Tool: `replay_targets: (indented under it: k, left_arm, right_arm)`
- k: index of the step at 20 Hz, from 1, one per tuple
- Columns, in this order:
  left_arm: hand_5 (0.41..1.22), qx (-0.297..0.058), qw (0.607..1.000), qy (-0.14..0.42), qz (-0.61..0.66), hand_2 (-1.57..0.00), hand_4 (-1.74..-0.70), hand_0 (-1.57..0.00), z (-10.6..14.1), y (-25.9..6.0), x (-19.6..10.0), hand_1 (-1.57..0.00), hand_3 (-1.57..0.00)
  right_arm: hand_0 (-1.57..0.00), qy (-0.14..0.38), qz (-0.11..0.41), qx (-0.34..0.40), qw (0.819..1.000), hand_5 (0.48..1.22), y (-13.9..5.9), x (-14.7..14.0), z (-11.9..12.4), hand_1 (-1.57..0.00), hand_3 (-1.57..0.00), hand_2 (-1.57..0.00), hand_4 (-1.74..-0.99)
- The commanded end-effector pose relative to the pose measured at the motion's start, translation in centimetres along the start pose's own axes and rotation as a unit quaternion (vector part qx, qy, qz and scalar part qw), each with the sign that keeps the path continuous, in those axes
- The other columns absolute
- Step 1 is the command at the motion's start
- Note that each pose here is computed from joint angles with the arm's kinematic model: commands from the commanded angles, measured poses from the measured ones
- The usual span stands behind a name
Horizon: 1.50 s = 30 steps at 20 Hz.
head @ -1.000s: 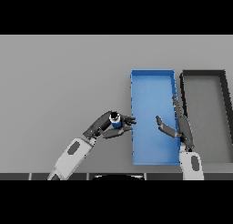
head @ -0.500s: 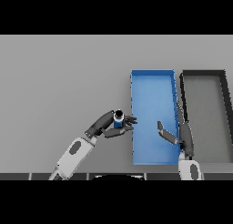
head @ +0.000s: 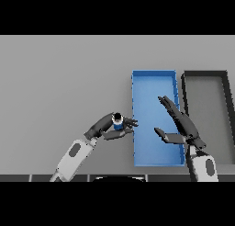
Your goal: Pick up the blue pipe and place it into the blue bin.
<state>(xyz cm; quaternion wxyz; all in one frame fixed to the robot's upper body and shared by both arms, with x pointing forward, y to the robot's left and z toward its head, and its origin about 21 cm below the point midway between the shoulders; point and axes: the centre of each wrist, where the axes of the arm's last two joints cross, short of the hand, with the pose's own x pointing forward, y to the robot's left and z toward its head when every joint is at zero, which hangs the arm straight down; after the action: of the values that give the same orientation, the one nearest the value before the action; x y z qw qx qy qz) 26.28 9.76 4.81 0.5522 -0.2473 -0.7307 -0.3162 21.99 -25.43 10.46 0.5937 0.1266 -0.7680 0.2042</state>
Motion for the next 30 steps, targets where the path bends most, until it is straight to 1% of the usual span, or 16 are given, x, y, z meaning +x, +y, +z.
replay_targets:
  k: [1,5,8,9,12,15,16,17,20,23,24,25,27,28,29,30]
  left_arm:
    - [1.221,0.000,1.000,0.001,-0.002,-1.57,-1.47,-1.57,-0.1,0.0,0.3,-1.57,-1.57]
    - [1.221,-0.003,1.000,0.010,-0.007,-1.57,-1.47,-1.57,-0.4,-0.2,0.1,-1.57,-1.57]
    - [1.221,0.002,1.000,0.006,-0.011,-1.57,-1.47,-1.57,-0.3,0.1,0.0,-1.57,-1.57]
    - [1.221,0.001,1.000,0.005,-0.012,-1.57,-1.47,-1.57,-0.4,0.2,0.1,-1.57,-1.57]
    - [1.221,-0.003,1.000,-0.004,-0.011,-1.57,-1.47,-1.57,-0.6,0.3,0.1,-1.57,-1.57]
    - [1.221,-0.010,1.000,0.003,0.001,-1.57,-1.46,-1.57,-0.6,0.6,-0.2,-1.57,-1.57]
    - [1.221,-0.015,1.000,0.005,0.007,-1.57,-1.47,-1.57,-0.2,0.7,-0.3,-1.57,-1.57]
    - [1.221,-0.017,1.000,0.006,0.011,-1.57,-1.47,-1.57,-0.3,0.3,-0.2,-1.57,-1.57]
    - [1.221,-0.011,1.000,0.017,-0.003,-1.57,-1.47,-1.57,-0.3,0.3,-0.2,-1.57,-1.57]
    - [1.221,-0.011,1.000,0.020,-0.010,-1.57,-1.47,-1.57,-0.2,0.5,-0.1,-1.57,-1.57]
    - [1.221,-0.010,1.000,0.026,-0.012,-1.57,-1.46,-1.57,-0.4,0.5,0.0,-1.57,-1.57]
    - [1.221,-0.013,1.000,0.018,-0.005,-1.57,-1.52,-1.57,-0.5,0.4,0.1,-1.57,-1.57]
    - [1.221,-0.014,0.999,0.045,-0.013,-1.57,-1.59,-1.57,-0.2,0.7,-0.1,-1.57,-1.57]
    - [1.221,-0.011,0.998,0.051,-0.019,-1.57,-1.62,-1.57,-0.3,0.6,-0.1,-1.57,-1.57]
    - [1.221,-0.008,0.998,0.051,-0.019,-1.57,-1.64,-1.57,-0.4,0.3,0.0,-1.57,-1.57]
    - [1.221,-0.009,0.999,0.047,-0.010,-1.57,-1.66,-1.57,-0.3,0.3,-0.3,-1.57,-1.51]
  right_arm:
    - [0.00,0.000,0.001,0.028,1.000,0.568,0.2,0.9,-0.7,-0.01,0.00,-0.11,-1.247]
    - [0.00,-0.003,0.046,0.110,0.993,0.558,1.6,3.9,-3.4,0.00,0.00,-0.08,-1.281]
    - [0.00,-0.022,0.063,0.158,0.985,0.559,2.6,5.5,-5.3,0.00,0.00,-0.04,-1.298]
    - [0.00,-0.017,0.060,0.174,0.983,0.559,2.9,5.5,-5.8,0.00,0.00,-0.04,-1.302]
    - [0.00,-0.011,0.054,0.213,0.976,0.555,4.2,5.8,-7.6,0.00,0.00,-0.04,-1.282]
    - [0.00,-0.025,0.067,0.250,0.966,0.551,5.7,6.5,-8.9,0.00,0.00,-0.05,-1.242]
    - [0.00,-0.018,0.074,0.249,0.966,0.545,5.5,6.7,-9.6,-0.01,0.00,-0.06,-1.232]
    - [-0.01,-0.017,0.080,0.261,0.962,0.540,6.1,6.8,-10.2,-0.02,0.00,-0.07,-1.223]
    - [-0.02,-0.014,0.090,0.278,0.956,0.521,6.6,7.1,-11.4,-0.03,0.00,-0.08,-1.186]
    - [-0.07,-0.004,0.099,0.293,0.951,0.497,7.4,6.9,-13.0,-0.11,-0.04,-0.17,-1.204]
    - [-0.17,-0.002,0.099,0.300,0.949,0.487,7.7,7.0,-13.4,-0.22,-0.13,-0.26,-1.233]
    - [-0.32,-0.005,0.098,0.304,0.948,0.485,7.8,7.1,-13.9,-0.36,-0.24,-0.38,-1.278]
    - [-0.70,-0.012,0.097,0.313,0.945,0.500,8.2,6.9,-14.2,-0.70,-0.60,-0.74,-1.406]
    - [-0.88,-0.012,0.094,0.313,0.945,0.518,8.3,6.7,-14.2,-0.88,-0.76,-0.91,-1.467]
    - [-1.01,-0.014,0.086,0.316,0.945,0.550,8.6,6.7,-14.2,-1.02,-0.87,-1.04,-1.514]
    - [-1.13,-0.010,0.077,0.320,0.944,0.596,8.9,6.6,-14.3,-1.13,-0.95,-1.15,-1.551]
